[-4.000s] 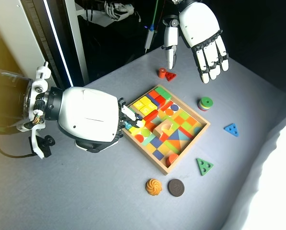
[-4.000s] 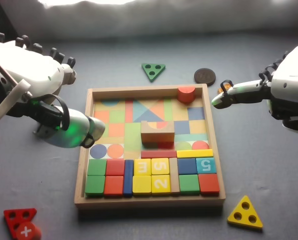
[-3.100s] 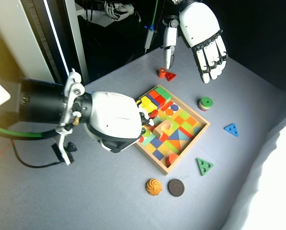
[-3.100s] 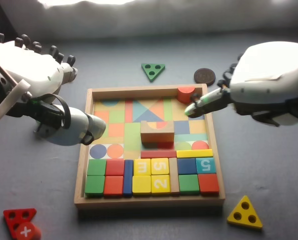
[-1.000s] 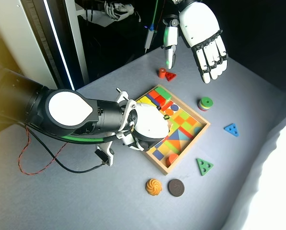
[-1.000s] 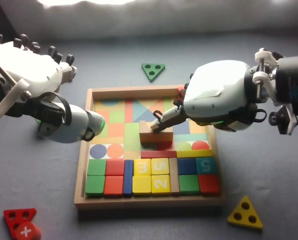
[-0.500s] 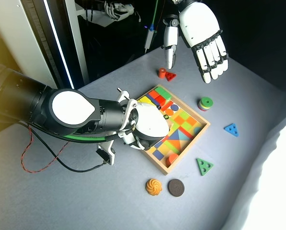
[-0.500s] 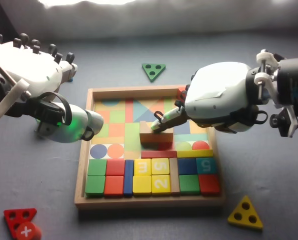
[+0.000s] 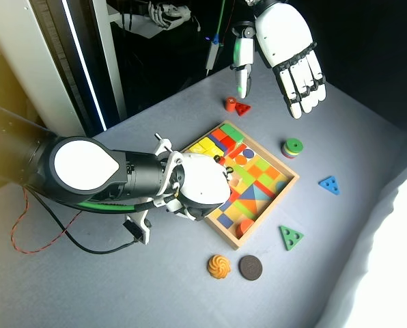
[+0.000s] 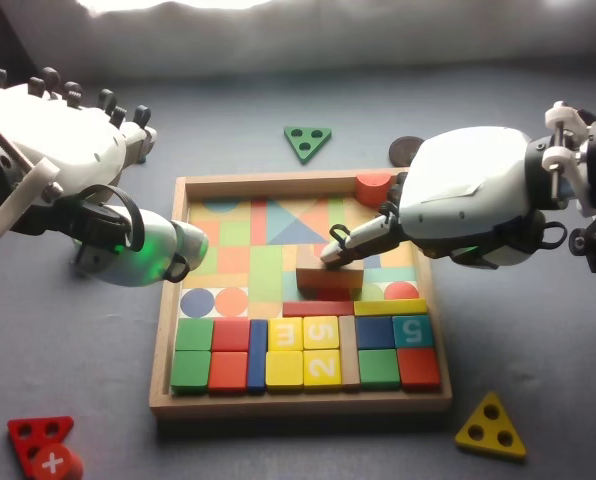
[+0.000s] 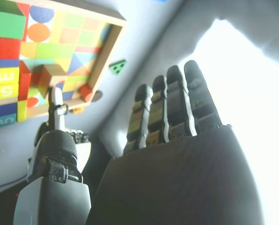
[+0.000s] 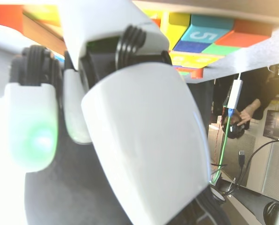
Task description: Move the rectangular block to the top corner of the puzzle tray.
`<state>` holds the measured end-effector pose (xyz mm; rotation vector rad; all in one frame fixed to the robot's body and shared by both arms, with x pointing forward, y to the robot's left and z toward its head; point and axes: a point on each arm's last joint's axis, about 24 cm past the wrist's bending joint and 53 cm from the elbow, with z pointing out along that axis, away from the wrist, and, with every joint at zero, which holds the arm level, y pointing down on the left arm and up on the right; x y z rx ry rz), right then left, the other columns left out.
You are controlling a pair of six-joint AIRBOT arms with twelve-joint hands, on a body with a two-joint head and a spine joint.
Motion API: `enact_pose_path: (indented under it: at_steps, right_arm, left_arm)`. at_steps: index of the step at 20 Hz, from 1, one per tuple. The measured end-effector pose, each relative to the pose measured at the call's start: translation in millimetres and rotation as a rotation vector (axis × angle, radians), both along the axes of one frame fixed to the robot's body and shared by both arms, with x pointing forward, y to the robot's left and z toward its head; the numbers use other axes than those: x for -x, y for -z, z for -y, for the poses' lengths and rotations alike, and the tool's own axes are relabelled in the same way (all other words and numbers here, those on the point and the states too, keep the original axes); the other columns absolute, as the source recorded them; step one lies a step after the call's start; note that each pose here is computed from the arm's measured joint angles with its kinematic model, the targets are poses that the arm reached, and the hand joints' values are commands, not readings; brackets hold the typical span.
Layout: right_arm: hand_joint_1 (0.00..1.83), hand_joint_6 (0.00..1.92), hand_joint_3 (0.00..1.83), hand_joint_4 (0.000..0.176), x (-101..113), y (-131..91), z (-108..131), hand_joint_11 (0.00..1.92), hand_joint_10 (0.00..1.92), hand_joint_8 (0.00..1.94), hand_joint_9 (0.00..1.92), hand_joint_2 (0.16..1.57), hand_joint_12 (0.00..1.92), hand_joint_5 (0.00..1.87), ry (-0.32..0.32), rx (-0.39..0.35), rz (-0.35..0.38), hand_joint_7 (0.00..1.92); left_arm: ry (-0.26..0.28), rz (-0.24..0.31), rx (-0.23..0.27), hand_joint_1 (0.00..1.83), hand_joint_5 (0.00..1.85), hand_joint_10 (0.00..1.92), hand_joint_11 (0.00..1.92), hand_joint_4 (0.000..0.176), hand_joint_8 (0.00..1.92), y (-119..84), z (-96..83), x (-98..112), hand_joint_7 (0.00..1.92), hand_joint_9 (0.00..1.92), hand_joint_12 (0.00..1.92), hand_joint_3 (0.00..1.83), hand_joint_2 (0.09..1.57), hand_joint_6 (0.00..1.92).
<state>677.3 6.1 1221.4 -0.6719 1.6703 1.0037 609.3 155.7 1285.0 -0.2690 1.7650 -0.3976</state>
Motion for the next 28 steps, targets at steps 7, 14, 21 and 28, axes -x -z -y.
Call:
enact_pose_path:
  at_steps: [7,14,21,28]
  right_arm:
    - [1.79,0.01,0.60,0.000,-8,2,9,1.86,1.92,1.94,1.75,0.91,1.92,0.42,-0.007,0.026,0.027,1.51]
    - [1.83,0.01,0.62,0.000,-29,1,28,1.85,1.92,1.94,1.74,0.91,1.92,0.46,0.032,0.040,0.050,1.46]
    - [1.81,0.02,0.64,0.000,-36,1,35,1.86,1.92,1.94,1.73,0.90,1.92,0.50,0.040,0.055,0.070,1.50]
    - [1.79,0.00,0.59,0.000,-51,0,53,1.81,1.92,1.94,1.71,0.94,1.92,0.48,0.070,0.059,0.078,1.49]
  left_arm:
    - [0.000,0.000,0.000,0.00,0.06,0.00,0.00,0.000,0.01,0,0.1,0,0.07,0.07,0.16,0.00,1.22,0.01]
    - [0.000,0.000,0.000,0.00,0.05,0.00,0.00,0.000,0.00,0,0.0,0,0.05,0.05,0.15,0.00,1.21,0.00]
    - [0.000,0.000,0.000,0.00,0.07,0.00,0.00,0.000,0.00,0,0.0,0,0.07,0.08,0.20,0.00,1.21,0.00]
    - [0.000,-0.001,0.001,0.00,0.05,0.00,0.00,0.000,0.00,0,0.1,0,0.07,0.08,0.21,0.00,1.20,0.00]
